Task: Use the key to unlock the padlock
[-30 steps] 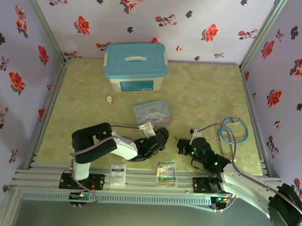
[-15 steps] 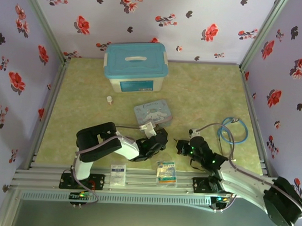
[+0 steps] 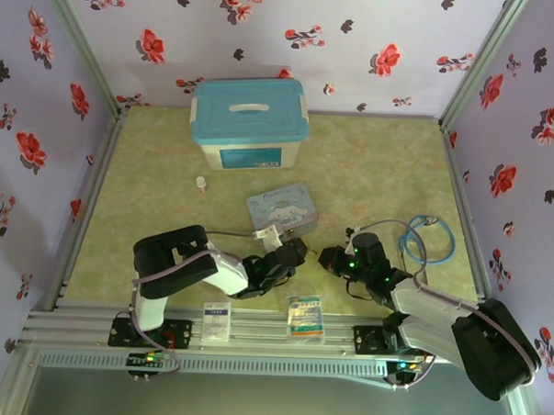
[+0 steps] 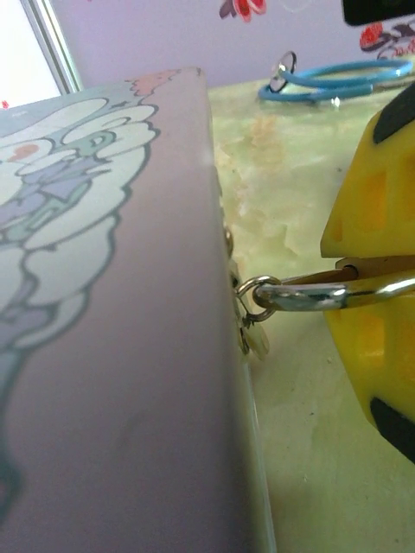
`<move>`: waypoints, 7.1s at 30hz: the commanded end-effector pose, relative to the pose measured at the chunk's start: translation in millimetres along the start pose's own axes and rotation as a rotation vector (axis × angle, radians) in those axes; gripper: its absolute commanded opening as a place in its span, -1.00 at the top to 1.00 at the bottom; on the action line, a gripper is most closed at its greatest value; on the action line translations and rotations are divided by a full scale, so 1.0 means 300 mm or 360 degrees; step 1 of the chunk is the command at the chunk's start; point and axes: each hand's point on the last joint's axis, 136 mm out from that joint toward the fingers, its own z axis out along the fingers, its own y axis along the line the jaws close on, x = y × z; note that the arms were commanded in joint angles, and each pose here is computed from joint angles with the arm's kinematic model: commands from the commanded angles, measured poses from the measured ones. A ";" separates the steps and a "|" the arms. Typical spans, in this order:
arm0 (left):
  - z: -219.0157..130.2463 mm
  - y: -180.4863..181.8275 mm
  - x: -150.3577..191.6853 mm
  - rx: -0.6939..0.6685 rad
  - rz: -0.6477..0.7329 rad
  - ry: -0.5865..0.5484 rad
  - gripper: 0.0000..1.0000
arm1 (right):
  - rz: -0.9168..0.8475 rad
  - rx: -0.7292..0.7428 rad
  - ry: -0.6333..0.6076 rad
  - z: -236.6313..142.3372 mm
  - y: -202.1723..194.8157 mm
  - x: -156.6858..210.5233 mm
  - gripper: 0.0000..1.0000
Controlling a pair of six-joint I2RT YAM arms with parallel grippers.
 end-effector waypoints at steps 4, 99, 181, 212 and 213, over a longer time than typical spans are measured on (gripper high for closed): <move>-0.016 0.002 -0.001 0.0053 -0.0211 0.0065 1.00 | 0.0045 -0.0194 0.0133 -0.041 0.003 -0.001 1.00; -0.010 0.002 -0.053 0.0094 -0.0316 0.0021 1.00 | 0.0246 -0.0473 0.0255 0.050 0.014 -0.033 1.00; -0.025 -0.263 -0.070 0.0433 -0.0434 0.0380 0.97 | 0.0149 -0.0820 0.0191 0.010 0.279 -0.093 1.00; 0.034 -0.168 -0.024 0.0278 -0.0298 0.0426 0.64 | 0.0369 -0.0598 0.0266 0.065 0.225 0.015 1.00; 0.033 -0.169 -0.025 0.0279 -0.0297 0.0423 0.65 | 0.0365 -0.0586 0.0256 0.066 0.217 0.017 1.00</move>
